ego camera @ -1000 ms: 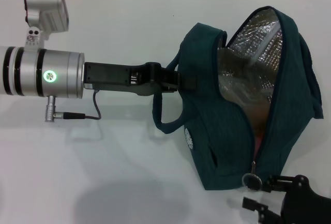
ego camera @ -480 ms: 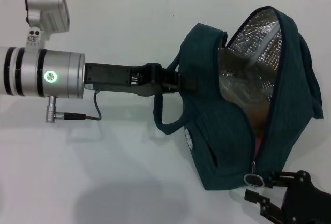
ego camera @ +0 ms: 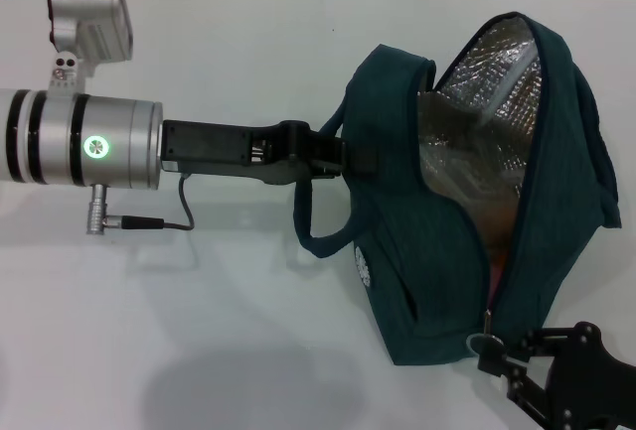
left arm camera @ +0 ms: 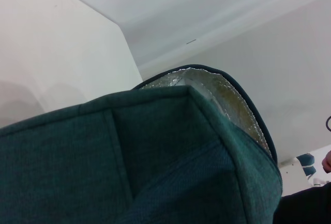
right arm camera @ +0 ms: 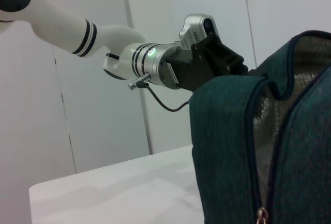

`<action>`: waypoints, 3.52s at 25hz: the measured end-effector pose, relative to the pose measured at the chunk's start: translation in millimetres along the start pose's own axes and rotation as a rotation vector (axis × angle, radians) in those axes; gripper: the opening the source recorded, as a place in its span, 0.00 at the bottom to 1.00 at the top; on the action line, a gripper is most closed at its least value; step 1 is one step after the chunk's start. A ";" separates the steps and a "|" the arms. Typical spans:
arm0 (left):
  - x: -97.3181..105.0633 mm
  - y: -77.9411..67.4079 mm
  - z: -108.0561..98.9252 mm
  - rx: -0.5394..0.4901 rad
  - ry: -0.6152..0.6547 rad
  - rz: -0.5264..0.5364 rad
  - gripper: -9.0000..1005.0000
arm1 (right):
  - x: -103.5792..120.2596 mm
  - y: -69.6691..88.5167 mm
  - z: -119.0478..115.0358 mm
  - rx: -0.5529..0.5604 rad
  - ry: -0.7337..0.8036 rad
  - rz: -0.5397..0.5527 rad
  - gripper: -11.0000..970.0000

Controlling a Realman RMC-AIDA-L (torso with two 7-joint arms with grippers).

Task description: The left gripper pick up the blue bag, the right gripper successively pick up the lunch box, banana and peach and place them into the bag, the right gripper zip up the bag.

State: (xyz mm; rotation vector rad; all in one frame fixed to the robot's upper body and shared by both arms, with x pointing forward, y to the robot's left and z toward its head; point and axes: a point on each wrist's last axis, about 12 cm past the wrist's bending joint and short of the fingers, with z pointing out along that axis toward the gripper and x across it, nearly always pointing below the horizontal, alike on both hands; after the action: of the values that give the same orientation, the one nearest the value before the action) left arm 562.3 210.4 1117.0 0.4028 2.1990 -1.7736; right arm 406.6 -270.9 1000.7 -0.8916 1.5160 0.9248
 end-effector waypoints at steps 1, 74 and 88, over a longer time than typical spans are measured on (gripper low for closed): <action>0.0 0.0 0.0 0.000 0.000 0.000 0.10 | 0.0 0.0 -0.1 0.000 0.000 0.000 0.22; 54.1 -5.0 -38.8 0.199 -0.324 0.534 0.70 | -71.0 -36.4 9.1 0.092 -0.494 -0.092 0.02; 83.3 4.0 -41.2 0.185 -0.393 0.641 0.70 | -105.1 -71.6 69.5 -0.069 -0.448 -0.016 0.02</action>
State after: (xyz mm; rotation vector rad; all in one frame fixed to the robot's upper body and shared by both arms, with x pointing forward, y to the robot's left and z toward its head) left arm 485.3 254.6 1089.2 0.6471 1.4270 -1.5274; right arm 512.4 -231.5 1091.7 -0.6861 1.0969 1.0866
